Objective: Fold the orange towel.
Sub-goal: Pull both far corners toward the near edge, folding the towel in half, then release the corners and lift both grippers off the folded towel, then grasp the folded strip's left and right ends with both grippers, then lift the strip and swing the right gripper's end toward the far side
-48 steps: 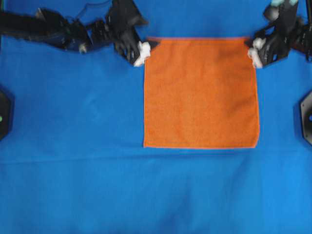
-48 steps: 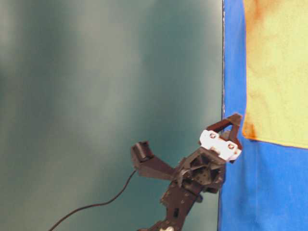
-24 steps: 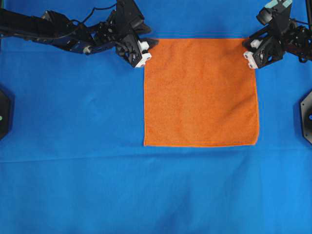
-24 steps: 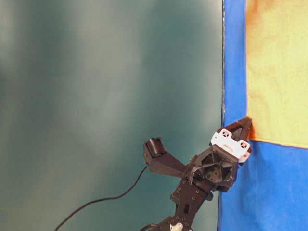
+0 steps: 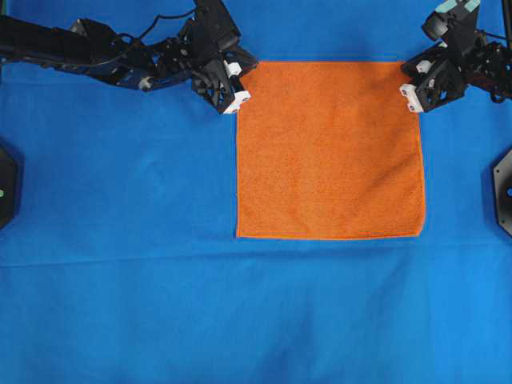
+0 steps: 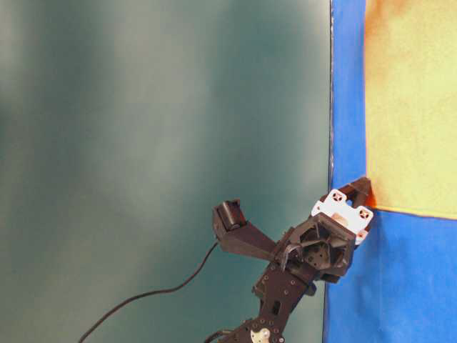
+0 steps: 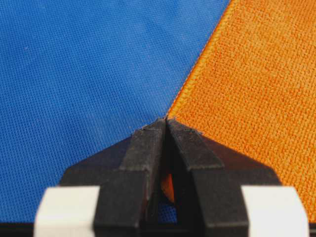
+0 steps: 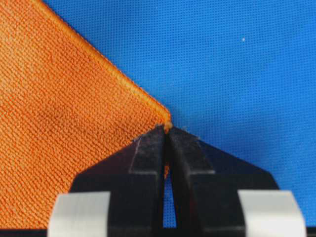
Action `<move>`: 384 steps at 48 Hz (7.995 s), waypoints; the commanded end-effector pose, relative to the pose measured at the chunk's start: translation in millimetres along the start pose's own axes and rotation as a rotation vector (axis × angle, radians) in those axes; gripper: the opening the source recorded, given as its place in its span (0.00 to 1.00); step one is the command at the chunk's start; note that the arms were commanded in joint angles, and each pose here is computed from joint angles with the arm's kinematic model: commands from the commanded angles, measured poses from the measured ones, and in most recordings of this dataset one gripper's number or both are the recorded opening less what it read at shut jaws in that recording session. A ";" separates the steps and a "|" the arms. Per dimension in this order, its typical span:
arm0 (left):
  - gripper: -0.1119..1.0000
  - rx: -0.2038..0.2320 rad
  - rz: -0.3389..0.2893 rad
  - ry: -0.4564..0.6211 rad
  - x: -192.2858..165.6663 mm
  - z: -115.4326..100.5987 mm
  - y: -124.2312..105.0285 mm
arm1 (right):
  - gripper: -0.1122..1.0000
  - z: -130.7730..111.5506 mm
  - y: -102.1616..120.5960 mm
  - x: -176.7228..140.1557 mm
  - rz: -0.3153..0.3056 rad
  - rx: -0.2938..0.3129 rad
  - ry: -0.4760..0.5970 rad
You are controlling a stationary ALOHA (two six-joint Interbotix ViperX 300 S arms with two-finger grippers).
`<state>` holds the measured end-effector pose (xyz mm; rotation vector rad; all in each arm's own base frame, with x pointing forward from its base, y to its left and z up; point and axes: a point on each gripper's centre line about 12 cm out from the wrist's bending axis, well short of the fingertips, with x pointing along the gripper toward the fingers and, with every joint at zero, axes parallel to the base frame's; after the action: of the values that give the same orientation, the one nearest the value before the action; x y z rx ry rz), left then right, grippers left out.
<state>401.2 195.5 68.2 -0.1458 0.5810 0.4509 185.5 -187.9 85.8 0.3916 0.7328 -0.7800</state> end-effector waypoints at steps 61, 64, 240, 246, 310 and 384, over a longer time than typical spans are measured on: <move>0.12 0.185 -0.248 0.106 -87.2 28.2 -122.8 | 0.11 -22.0 76.1 -101.8 0.256 -0.007 0.117; 0.12 0.200 -0.273 0.114 -91.0 23.1 -134.6 | 0.11 -28.7 82.4 -108.8 0.281 -0.010 0.144; 0.11 0.221 -0.223 0.239 -53.2 8.6 -118.2 | 0.12 -51.0 99.3 -67.2 0.214 -0.245 0.254; 0.11 0.218 -0.227 0.215 -66.7 24.8 -118.5 | 0.12 -38.4 100.4 -76.4 0.219 -0.237 0.210; 0.11 0.288 -0.404 -0.048 -156.4 94.4 -189.0 | 0.12 67.8 84.4 -116.1 0.115 -0.237 -0.106; 0.11 0.405 -0.473 -0.297 -79.7 152.7 -282.5 | 0.12 136.2 81.4 -76.9 0.046 -0.282 -0.189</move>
<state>537.3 -29.6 218.2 0.1609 0.3848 -0.0829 274.8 -170.9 228.9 0.0810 0.6737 -0.6309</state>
